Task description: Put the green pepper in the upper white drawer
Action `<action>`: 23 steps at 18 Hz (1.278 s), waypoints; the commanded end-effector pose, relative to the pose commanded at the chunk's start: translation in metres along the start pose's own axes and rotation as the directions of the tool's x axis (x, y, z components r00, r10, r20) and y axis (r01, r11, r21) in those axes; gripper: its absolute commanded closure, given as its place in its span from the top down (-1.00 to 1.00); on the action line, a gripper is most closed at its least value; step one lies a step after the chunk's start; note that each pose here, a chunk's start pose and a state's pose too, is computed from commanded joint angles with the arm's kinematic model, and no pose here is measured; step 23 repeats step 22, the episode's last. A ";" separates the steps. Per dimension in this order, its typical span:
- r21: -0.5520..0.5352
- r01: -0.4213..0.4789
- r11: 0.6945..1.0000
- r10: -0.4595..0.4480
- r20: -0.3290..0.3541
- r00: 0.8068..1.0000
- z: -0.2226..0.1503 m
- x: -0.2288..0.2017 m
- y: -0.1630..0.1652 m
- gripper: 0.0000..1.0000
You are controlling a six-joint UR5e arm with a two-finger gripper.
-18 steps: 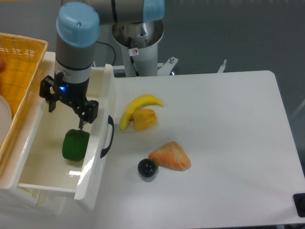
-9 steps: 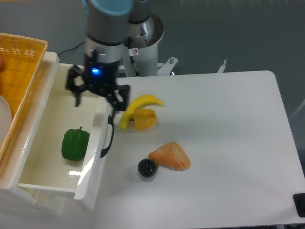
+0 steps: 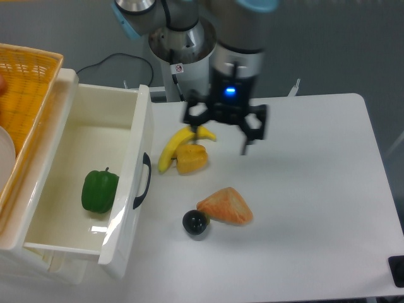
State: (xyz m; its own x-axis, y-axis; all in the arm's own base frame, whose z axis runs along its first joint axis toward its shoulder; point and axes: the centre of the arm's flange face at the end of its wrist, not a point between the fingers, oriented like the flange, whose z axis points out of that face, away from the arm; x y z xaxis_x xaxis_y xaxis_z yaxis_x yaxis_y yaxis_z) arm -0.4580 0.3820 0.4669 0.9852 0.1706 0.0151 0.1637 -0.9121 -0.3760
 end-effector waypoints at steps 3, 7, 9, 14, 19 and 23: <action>-0.123 -0.128 0.984 0.132 0.025 0.991 0.018 -0.024 0.027 1.00; -0.353 -0.293 0.889 0.301 -0.034 0.953 0.070 -0.045 0.053 1.00; -0.386 -0.292 0.875 0.291 -0.062 0.955 0.093 -0.053 0.058 1.00; -0.397 -0.309 0.864 0.285 -0.120 0.951 0.148 -0.075 0.060 1.00; -0.392 -0.330 0.859 0.308 -0.122 0.944 0.171 -0.071 0.051 1.00; -0.381 -0.329 0.864 0.305 -0.125 0.944 0.172 -0.071 0.051 1.00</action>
